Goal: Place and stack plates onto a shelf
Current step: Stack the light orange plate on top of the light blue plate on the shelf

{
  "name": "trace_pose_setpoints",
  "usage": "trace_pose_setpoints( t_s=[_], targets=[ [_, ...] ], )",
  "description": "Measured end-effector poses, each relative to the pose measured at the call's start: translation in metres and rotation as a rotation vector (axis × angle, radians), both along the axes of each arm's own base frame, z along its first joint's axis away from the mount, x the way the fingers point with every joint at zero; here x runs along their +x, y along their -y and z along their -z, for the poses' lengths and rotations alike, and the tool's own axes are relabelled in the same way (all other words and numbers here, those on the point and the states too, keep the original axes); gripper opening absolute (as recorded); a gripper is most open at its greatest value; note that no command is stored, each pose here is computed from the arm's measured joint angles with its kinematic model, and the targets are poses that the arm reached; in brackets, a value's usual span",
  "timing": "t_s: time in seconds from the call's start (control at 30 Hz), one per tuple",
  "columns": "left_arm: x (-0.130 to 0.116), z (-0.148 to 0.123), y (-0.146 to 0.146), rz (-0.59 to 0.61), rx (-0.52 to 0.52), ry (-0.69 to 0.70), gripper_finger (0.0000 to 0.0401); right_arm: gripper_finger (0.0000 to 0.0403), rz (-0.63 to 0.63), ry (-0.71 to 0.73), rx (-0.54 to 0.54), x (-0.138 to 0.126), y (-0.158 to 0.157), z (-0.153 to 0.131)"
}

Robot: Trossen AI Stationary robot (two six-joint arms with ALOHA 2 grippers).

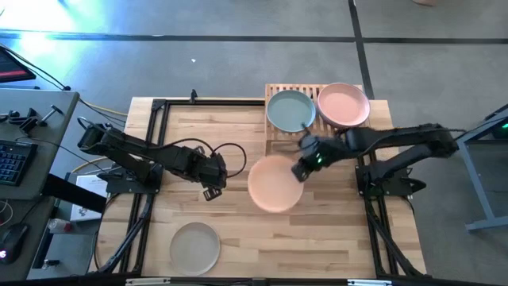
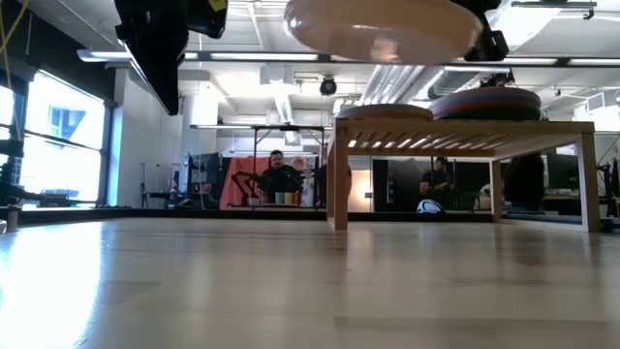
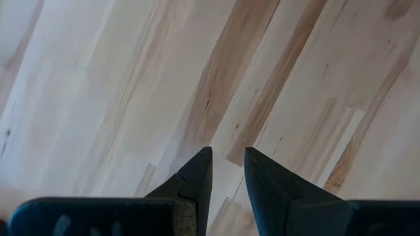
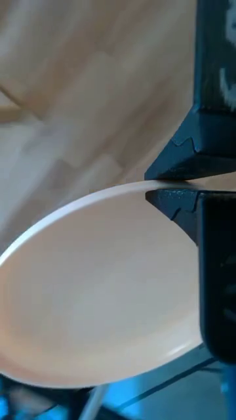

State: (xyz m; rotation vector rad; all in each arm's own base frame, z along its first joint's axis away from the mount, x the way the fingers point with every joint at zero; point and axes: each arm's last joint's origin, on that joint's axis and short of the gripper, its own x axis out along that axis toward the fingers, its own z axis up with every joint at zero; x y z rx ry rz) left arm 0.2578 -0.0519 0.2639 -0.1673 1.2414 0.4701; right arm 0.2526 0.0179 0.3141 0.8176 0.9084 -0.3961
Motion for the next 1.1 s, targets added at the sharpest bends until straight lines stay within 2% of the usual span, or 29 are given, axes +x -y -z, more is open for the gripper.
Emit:
trace_pose_setpoints(
  t_s=[0.43, 0.8, 1.1],
  targets=[
    [0.007, -0.001, -0.027, -0.007, 0.06, 0.009, 0.0078, 0.0, 0.228, 0.219, -0.151, -0.047, 0.078, -0.043],
    [0.011, -0.002, -0.063, -0.112, 0.083, 0.024, 0.0078, 0.0, 0.415, 0.444, -0.424, -0.063, 0.146, -0.069],
    [0.011, -0.003, -0.085, -0.171, 0.09, 0.04, 0.0078, 0.0, 0.552, 0.625, -0.673, -0.084, 0.184, -0.095]
  ],
)
